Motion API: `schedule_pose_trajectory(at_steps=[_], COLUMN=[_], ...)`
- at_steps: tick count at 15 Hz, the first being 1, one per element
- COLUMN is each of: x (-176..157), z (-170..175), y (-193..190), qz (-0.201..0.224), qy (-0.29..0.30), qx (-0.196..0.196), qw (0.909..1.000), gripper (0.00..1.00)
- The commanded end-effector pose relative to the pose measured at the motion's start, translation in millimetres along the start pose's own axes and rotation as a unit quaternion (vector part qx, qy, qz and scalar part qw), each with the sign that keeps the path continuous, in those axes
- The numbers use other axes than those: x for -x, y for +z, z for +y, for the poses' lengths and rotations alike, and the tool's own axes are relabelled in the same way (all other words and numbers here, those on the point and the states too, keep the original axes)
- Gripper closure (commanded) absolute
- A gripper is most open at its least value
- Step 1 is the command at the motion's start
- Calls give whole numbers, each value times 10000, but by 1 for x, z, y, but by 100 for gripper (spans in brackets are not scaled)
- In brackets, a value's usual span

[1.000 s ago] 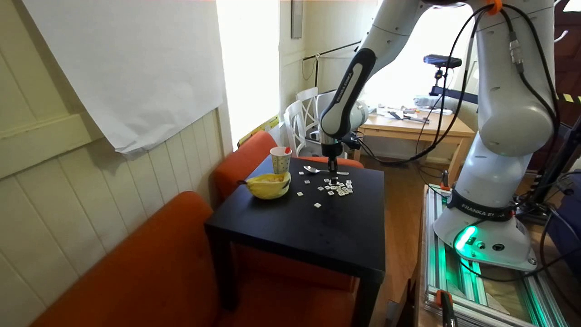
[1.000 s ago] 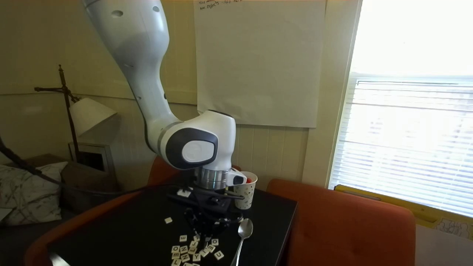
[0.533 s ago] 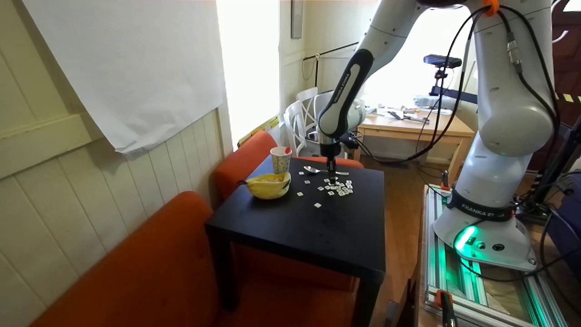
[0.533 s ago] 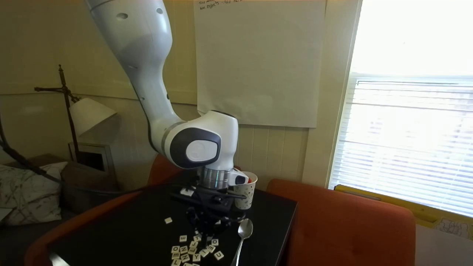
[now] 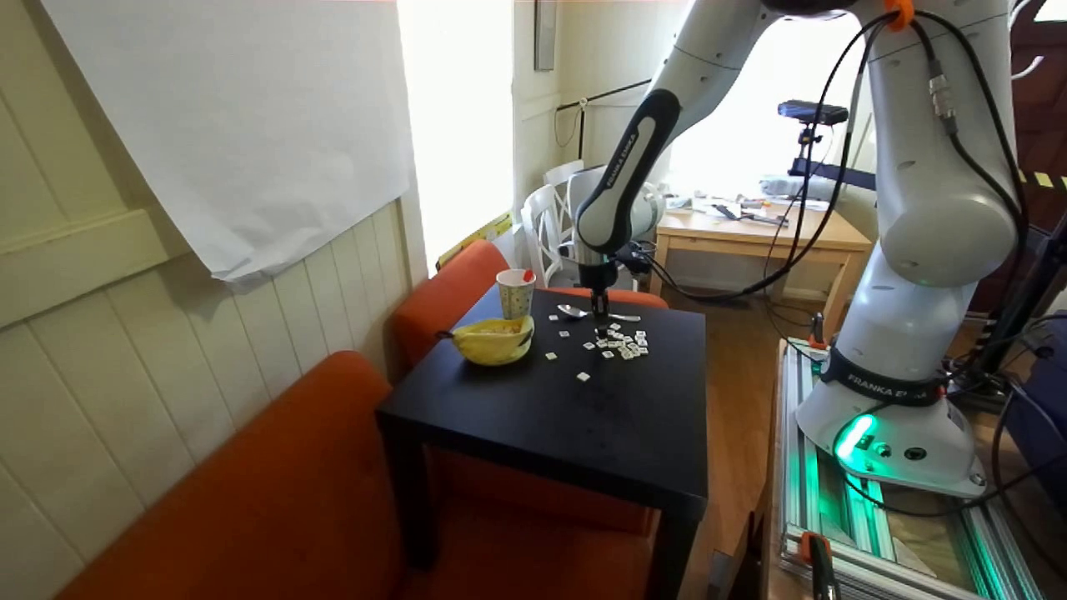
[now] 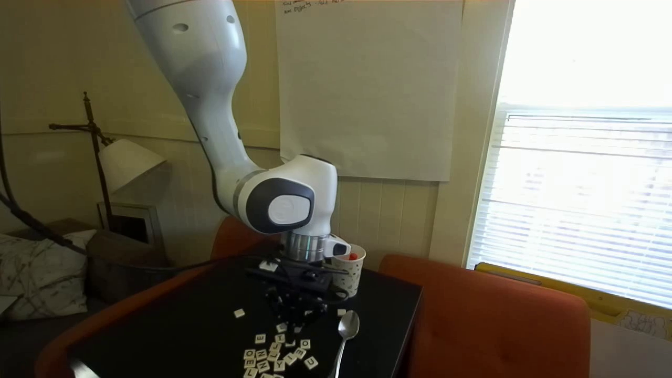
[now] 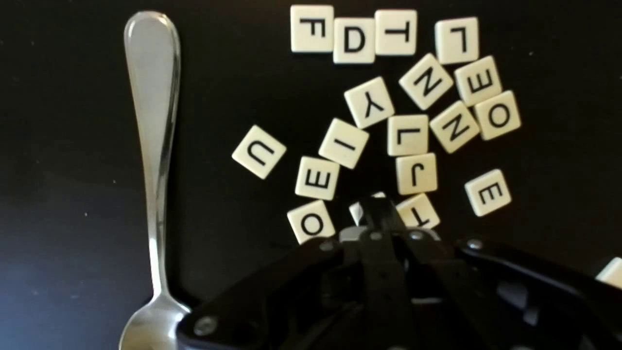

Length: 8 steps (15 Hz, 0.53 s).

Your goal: Move the letter V to the left

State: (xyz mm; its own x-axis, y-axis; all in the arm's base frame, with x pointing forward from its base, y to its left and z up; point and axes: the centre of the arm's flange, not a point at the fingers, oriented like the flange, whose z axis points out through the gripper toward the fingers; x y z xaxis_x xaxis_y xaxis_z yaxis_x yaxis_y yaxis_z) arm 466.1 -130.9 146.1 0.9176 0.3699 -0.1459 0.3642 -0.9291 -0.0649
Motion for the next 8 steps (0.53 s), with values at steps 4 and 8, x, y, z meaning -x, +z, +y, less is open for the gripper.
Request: schedule_pose_trajectory(at_steps=[4, 8], x=[-26, -16], z=[4, 0], y=[1, -5], qz=[191, 79], qy=[-49, -55], qx=[159, 77], qw=[9997, 9999], gripper=[98, 98])
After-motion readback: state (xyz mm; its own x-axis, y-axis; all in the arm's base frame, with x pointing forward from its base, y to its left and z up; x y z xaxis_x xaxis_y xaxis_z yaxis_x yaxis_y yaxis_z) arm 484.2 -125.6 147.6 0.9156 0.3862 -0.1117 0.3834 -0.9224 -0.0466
